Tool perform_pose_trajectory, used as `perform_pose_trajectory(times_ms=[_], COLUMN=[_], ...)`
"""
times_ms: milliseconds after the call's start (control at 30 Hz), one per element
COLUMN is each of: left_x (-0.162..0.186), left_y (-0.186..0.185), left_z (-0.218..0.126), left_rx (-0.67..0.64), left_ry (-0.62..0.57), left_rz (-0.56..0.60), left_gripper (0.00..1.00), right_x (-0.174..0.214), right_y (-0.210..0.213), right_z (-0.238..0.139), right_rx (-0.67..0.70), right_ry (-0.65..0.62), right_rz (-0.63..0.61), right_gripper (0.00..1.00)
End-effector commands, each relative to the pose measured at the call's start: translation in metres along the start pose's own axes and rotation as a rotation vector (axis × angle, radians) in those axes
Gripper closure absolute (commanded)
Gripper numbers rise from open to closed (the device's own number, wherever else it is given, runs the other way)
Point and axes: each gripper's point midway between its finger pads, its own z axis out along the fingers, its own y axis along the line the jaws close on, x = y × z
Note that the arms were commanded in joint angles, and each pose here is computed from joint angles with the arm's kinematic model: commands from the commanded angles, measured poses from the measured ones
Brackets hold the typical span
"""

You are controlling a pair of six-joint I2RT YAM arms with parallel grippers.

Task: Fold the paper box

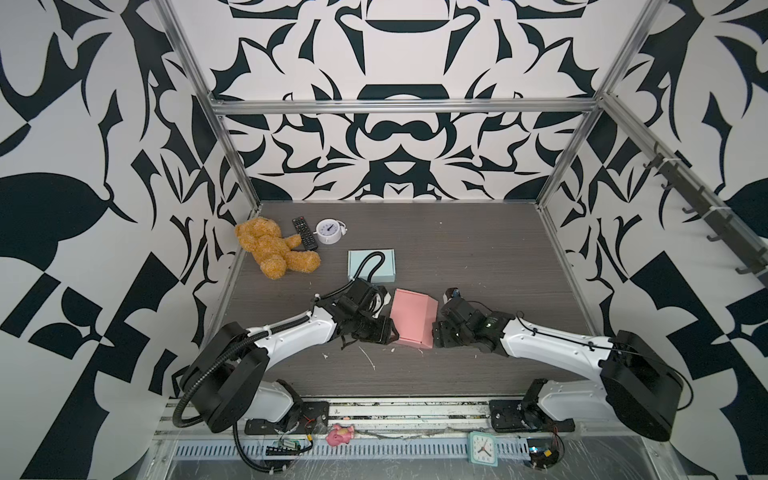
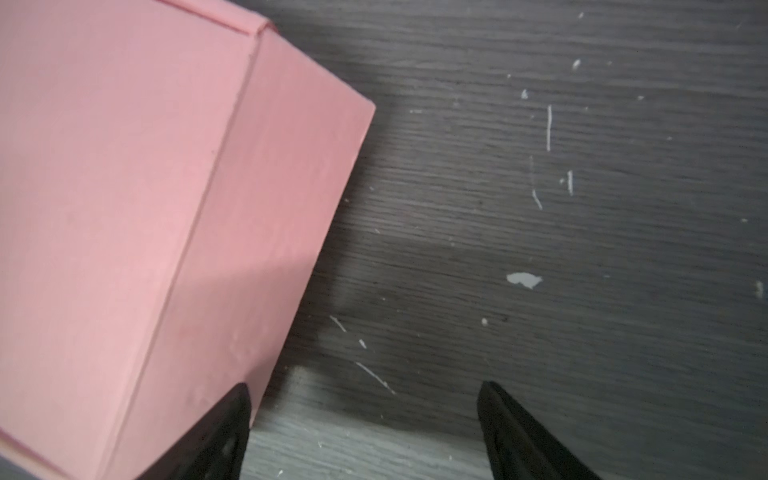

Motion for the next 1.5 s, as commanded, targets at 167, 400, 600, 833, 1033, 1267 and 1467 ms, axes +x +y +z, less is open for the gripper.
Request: perform_pose_trajectory(times_ms=[167,400,600,833,1033,1267,1467], left_x=[-0.019,-0.031,-0.026,-0.021,-0.013,-0.005,-0.002], left_y=[0.007,0.007,0.006,0.002,0.009,0.013,0.014], left_z=[-0.004,0.004,0.011,0.015,0.021,0.027,0.027], left_rx=[-0.021,0.021,0.057,0.09,0.08,0.073,0.069], left_ry=[-0.018,-0.014,-0.003,0.004,0.022,0.035,0.035], left_rz=[-0.001,-0.019,-0.044,-0.064,-0.089,-0.097,-0.104], left_gripper=[0.44,0.49,0.54,0.57,0.61,0.67,0.68], right_x=[-0.012,-0.009,-0.008,-0.01,-0.012,-0.013,-0.017], right_y=[0.004,0.005,0.005,0.009,0.013,0.017,0.032], right_z=[-0.006,-0.003,0.0,0.005,0.008,0.011,0.013], right_rx=[-0.007,-0.01,-0.01,-0.016,-0.023,-0.04,-0.073], right_ry=[-0.03,-0.017,-0.013,-0.008,-0.004,-0.004,0.001], right_rz=[-0.004,0.008,0.008,0.009,0.007,0.013,-0.006], right_gripper=[0.13,0.13,0.14,0.14,0.15,0.15,0.16])
